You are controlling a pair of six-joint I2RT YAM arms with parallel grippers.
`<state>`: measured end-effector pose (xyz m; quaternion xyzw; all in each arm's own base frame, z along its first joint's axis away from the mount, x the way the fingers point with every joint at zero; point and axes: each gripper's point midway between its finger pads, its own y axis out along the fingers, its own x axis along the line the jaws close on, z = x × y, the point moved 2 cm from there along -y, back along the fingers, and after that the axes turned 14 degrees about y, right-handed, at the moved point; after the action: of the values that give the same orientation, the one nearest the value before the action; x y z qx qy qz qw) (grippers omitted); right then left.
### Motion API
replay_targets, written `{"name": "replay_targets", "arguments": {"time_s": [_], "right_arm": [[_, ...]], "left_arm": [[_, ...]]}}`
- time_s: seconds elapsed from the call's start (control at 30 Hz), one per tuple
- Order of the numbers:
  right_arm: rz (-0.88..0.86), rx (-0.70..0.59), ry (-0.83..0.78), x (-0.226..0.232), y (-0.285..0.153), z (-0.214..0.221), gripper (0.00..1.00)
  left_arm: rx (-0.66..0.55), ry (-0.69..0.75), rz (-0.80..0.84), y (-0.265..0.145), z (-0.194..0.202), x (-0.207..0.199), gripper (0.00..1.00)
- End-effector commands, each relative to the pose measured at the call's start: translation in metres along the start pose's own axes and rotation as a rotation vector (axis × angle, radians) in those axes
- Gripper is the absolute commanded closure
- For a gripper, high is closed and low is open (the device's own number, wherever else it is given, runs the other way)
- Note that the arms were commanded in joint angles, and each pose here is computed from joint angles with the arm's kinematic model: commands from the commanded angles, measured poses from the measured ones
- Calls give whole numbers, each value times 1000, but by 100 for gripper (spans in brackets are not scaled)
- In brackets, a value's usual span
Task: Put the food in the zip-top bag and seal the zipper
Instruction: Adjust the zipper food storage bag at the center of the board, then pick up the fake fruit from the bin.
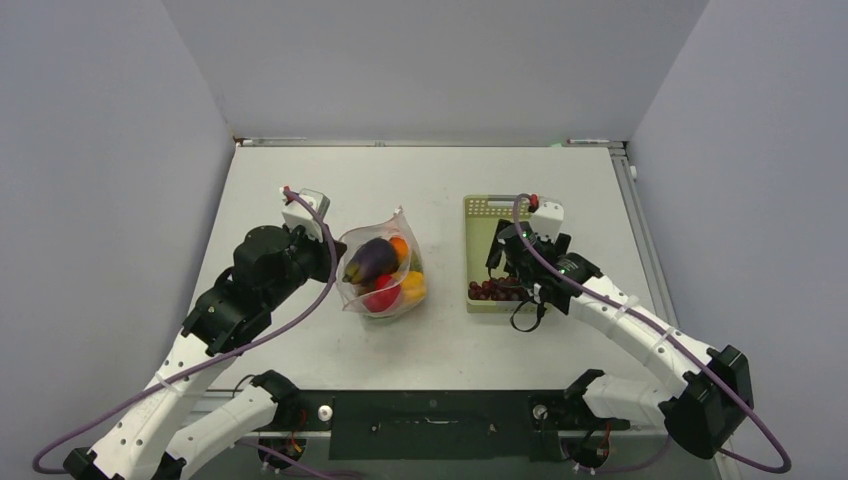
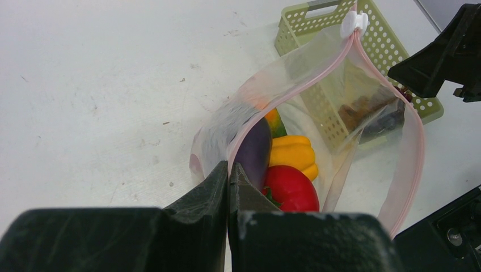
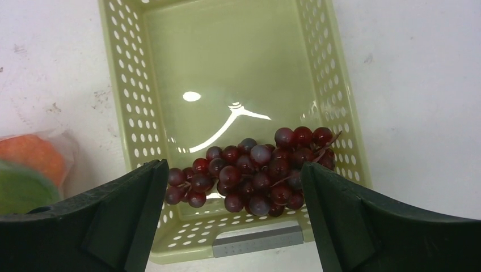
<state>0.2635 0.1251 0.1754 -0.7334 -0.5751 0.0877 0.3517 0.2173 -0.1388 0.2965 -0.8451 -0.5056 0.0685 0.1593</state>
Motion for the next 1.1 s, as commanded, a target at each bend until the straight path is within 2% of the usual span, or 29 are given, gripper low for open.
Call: {"name": "replay_targets", "arguments": {"time_s": [0.0,0.33,0.67,1.0,1.07], "right_arm": [[44,19,102,-6,11,10,10],[151,54,182,-31,34,29,10],[199,133,174,-43,58,52,10],[202,202,162,-45,75,78,2],[199,205,163,-44,77,80,8]], "left_arm": [[-83,-15,3,-3,-19,1,100],[-82,-16,13,-3,-19,-1,100],[-79,-15,15,-1,-18,-1,100],[-72,-15,17,0,-17,-2,100],[-72,-15,17,0,-17,-2,100]]}}
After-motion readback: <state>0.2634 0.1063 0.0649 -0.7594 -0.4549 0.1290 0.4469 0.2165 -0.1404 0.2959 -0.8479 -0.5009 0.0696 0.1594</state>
